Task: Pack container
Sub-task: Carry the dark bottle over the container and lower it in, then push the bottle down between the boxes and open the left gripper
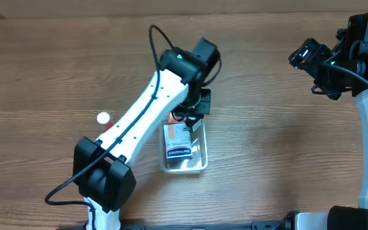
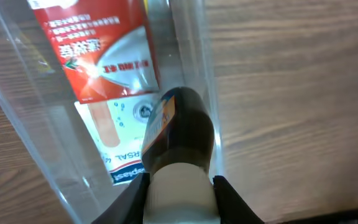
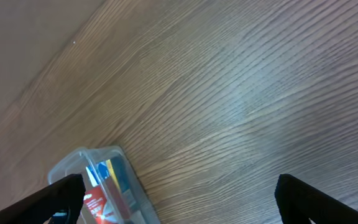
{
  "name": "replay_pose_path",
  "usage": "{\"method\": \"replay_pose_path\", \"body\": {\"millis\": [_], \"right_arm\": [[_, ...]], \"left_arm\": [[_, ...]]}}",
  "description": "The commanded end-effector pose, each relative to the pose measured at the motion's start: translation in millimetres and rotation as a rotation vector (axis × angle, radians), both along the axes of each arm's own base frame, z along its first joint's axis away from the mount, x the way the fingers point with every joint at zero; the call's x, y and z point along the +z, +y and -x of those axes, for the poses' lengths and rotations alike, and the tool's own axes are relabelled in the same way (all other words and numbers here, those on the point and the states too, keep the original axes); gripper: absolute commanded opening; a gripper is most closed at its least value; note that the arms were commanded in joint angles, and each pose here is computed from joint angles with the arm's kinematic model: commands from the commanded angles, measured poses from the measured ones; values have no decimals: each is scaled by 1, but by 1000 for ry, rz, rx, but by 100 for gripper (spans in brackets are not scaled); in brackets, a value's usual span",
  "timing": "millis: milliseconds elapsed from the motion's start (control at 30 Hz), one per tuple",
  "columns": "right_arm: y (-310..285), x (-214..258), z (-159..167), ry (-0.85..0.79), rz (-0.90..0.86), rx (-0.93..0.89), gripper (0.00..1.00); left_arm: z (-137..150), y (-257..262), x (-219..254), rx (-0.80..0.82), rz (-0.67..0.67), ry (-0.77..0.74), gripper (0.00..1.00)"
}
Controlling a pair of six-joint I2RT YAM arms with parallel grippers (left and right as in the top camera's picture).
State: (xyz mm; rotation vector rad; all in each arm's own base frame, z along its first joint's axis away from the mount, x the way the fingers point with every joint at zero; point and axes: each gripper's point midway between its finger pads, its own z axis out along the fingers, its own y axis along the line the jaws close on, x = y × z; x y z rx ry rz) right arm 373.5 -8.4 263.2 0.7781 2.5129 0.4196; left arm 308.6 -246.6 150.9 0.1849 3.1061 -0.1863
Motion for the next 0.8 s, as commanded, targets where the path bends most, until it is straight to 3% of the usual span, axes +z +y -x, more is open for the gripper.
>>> {"method": "replay_pose_path", "body": {"millis": [0, 200, 367, 600, 767], "right_arm": [[1, 5, -1, -14, -6, 2, 100], [1, 5, -1, -14, -6, 2, 100], [1, 5, -1, -14, -6, 2, 100], [1, 4, -1, -14, -6, 2, 100], [1, 5, -1, -14, -6, 2, 100]], "left_arm": [[11, -14, 10, -6, 16, -23, 22], [14, -13, 6, 21, -15, -26, 23], [2, 0, -1, 90, -91, -90, 24], [-6, -5, -25, 59, -77, -117, 23], [-2, 1, -38, 129, -94, -89, 18]]}}
